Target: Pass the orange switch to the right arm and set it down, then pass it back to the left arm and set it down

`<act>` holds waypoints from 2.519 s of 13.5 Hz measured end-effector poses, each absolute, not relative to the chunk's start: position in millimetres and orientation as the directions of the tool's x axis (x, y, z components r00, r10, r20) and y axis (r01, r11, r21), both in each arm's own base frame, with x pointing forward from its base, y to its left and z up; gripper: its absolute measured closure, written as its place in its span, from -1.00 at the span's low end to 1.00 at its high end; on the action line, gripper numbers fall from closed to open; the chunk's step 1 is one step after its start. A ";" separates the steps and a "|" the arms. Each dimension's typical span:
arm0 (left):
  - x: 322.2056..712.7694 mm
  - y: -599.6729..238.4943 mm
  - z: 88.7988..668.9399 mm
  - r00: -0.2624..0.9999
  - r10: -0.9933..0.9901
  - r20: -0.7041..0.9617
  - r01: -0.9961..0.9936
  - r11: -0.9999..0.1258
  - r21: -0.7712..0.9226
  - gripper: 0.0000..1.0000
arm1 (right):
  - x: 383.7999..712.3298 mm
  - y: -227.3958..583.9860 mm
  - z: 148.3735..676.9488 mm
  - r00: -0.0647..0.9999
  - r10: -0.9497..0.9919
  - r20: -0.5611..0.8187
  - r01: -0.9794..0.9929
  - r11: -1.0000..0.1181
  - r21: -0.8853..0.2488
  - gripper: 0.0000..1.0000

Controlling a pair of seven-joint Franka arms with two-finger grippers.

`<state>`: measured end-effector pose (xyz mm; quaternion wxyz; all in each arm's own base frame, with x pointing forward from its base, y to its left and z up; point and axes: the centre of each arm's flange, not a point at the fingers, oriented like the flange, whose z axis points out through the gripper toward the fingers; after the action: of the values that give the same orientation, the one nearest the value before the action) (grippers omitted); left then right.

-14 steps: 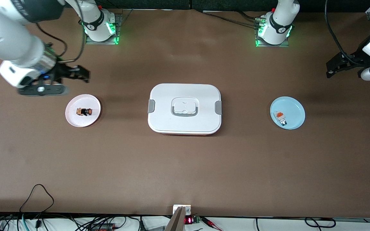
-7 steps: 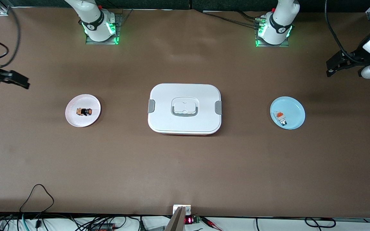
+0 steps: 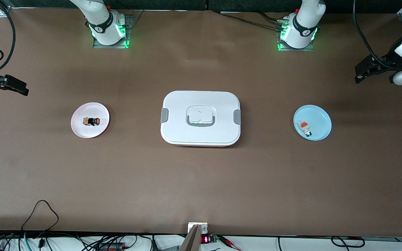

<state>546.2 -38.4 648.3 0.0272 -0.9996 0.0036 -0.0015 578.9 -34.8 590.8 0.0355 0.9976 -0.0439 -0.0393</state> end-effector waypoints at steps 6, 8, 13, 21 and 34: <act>546.3 -37.1 648.3 1.000 -0.005 0.003 -0.005 -0.999 -0.054 -0.98 | 579.8 -34.5 591.3 0.993 -0.096 -0.068 -0.094 -0.995 0.034 -1.00; 546.3 -37.1 648.3 1.000 -0.005 0.003 -0.005 -0.999 -0.054 -0.98 | 580.6 -35.1 591.9 0.993 -0.096 -0.061 -0.095 -0.995 0.033 -1.00; 546.3 -37.2 648.3 1.000 -0.005 0.003 -0.005 -0.999 -0.054 -0.98 | 580.5 -36.3 591.9 0.998 -0.013 -0.064 -0.012 -1.000 0.026 -1.00; 546.3 -36.8 648.3 1.000 -0.004 0.003 -0.004 -0.999 -0.054 -0.98 | 580.5 -35.6 591.9 0.998 -0.012 -0.064 -0.010 -1.000 0.025 -1.00; 546.5 -34.0 648.4 1.000 0.001 0.003 0.001 -0.999 -0.054 -0.98 | 584.8 -22.3 582.2 0.997 0.017 -0.081 0.018 -1.000 0.018 -1.00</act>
<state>546.5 -34.0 648.4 0.0272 -0.9996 -0.0004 -0.0014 584.8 -22.3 582.2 0.0096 0.9991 0.0087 -0.0404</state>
